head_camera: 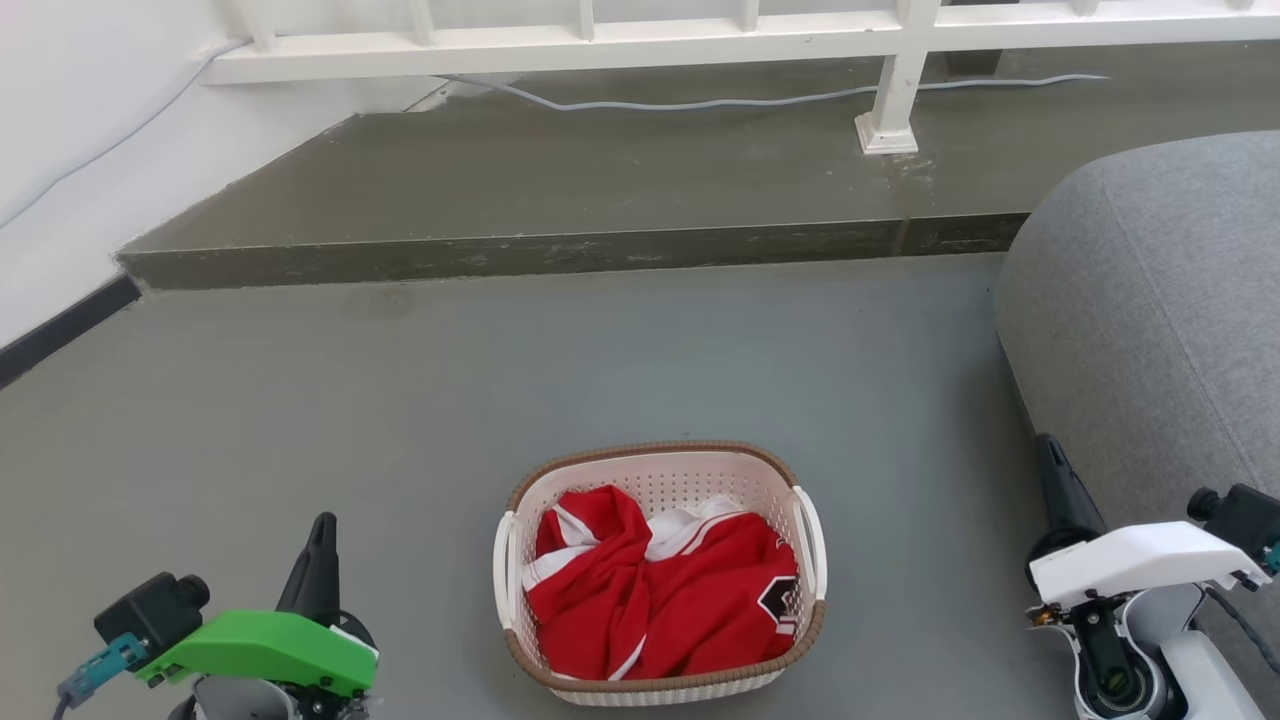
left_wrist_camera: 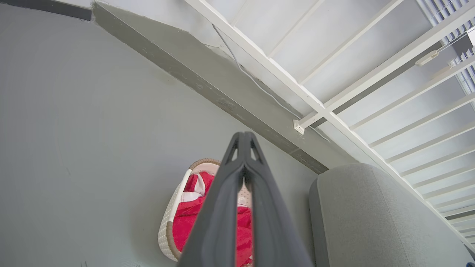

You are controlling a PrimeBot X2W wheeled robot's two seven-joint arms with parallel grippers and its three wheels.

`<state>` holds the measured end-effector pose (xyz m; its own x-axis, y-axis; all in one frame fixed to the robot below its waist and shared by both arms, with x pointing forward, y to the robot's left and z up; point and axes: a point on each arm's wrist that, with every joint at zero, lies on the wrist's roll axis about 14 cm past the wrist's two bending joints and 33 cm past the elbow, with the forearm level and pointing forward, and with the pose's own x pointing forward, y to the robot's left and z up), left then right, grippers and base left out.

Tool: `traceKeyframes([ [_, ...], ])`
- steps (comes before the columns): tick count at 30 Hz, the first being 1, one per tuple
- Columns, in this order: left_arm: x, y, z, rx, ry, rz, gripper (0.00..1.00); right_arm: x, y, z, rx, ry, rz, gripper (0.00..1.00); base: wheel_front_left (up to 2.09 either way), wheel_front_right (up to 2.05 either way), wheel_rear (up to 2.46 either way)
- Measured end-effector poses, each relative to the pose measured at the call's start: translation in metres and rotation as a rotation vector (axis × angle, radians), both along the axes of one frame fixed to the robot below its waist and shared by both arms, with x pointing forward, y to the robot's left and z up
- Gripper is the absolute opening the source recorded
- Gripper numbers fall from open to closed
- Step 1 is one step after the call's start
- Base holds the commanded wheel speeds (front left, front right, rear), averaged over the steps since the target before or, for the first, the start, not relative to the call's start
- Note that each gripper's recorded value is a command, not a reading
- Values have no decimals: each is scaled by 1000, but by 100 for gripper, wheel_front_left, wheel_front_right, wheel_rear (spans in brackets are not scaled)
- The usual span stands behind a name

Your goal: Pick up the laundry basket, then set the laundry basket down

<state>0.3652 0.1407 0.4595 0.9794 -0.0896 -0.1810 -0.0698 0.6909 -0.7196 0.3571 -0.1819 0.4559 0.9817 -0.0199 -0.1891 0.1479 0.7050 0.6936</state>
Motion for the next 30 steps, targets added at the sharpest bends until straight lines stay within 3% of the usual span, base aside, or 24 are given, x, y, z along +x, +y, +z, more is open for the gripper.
traceKeyframes([
  [30, 1, 23, 1, -388, 31, 90, 0, 7, -11, 5, 410, -15, -68, 0, 0, 0, 0],
])
